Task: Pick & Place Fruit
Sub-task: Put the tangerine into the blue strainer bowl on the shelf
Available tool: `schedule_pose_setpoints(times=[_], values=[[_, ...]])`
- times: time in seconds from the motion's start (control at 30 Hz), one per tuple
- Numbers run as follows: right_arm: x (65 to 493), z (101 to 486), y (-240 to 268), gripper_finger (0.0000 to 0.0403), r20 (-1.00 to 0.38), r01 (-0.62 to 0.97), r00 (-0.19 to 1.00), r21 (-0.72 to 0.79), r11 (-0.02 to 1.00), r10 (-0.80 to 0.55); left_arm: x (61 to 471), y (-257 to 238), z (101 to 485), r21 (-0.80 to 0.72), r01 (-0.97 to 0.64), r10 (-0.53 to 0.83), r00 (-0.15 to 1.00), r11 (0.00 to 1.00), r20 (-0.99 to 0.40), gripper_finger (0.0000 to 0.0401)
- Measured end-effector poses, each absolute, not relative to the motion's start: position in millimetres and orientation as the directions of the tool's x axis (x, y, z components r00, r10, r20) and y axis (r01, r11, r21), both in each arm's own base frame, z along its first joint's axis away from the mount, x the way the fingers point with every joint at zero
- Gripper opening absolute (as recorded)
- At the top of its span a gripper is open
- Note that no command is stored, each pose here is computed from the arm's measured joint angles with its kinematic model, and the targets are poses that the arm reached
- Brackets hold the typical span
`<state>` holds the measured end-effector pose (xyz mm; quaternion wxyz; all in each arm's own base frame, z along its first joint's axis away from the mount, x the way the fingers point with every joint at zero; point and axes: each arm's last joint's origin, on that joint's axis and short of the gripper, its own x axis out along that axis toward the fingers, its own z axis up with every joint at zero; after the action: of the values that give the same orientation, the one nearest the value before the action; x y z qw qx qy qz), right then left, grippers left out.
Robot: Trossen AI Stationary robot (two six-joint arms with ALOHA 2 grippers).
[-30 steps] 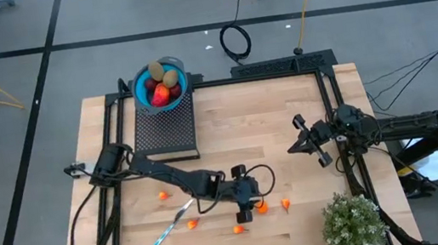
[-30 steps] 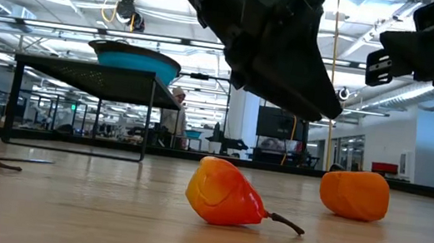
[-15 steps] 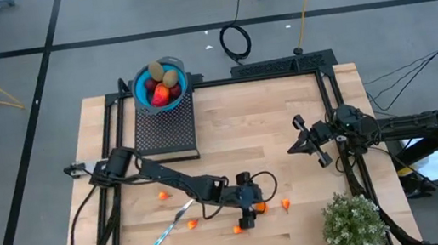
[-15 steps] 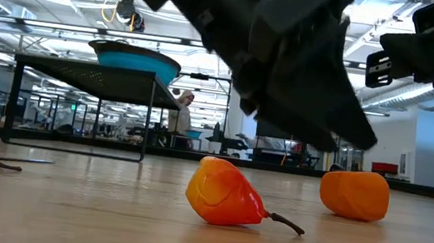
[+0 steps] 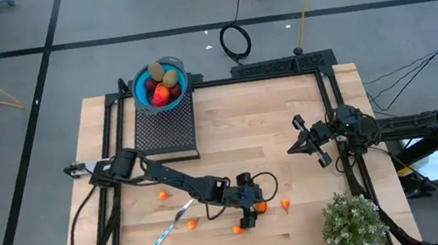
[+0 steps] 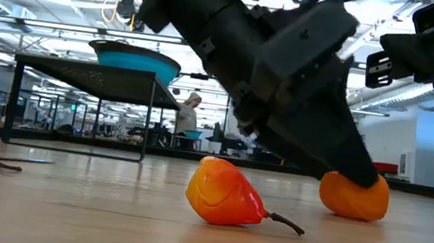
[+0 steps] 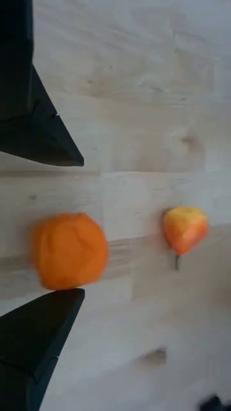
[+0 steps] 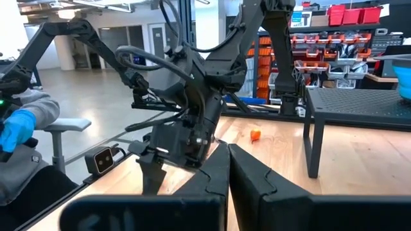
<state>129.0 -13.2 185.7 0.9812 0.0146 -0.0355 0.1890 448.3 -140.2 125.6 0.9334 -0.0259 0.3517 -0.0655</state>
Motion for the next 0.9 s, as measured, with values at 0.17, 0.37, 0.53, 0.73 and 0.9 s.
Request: schedule_pose_setpoints(times=[0.17,0.37,0.53,0.73,0.9], values=[[129.1,185.5,-13.2,0.0,0.075,-0.372,0.926,0.015,0.928,0.37,449.7,-139.7,125.6,-0.094,0.1,-0.137,0.755,0.991,-0.641,0.0324],[129.1,185.6,-13.2,0.0,0.075,-0.371,0.926,0.015,0.929,0.369,451.4,-139.2,117.8,-0.093,0.097,-0.135,0.754,0.991,-0.643,0.0324],[129.0,186.1,-13.2,0.0,0.08,-0.37,0.926,0.012,0.929,0.368,452.1,-138.5,110.4,-0.102,0.083,-0.129,0.748,0.991,-0.651,0.0324],[129.0,186.2,-13.2,0.0,0.081,-0.369,0.927,0.011,0.929,0.367,453.4,-138.9,110.8,-0.111,0.078,-0.131,0.759,0.991,-0.637,0.0321],[129.0,186.2,-13.2,0.0,0.081,-0.369,0.927,0.011,0.929,0.367,454.3,-139.2,112.0,-0.106,0.086,-0.134,0.769,0.991,-0.625,0.0269]])
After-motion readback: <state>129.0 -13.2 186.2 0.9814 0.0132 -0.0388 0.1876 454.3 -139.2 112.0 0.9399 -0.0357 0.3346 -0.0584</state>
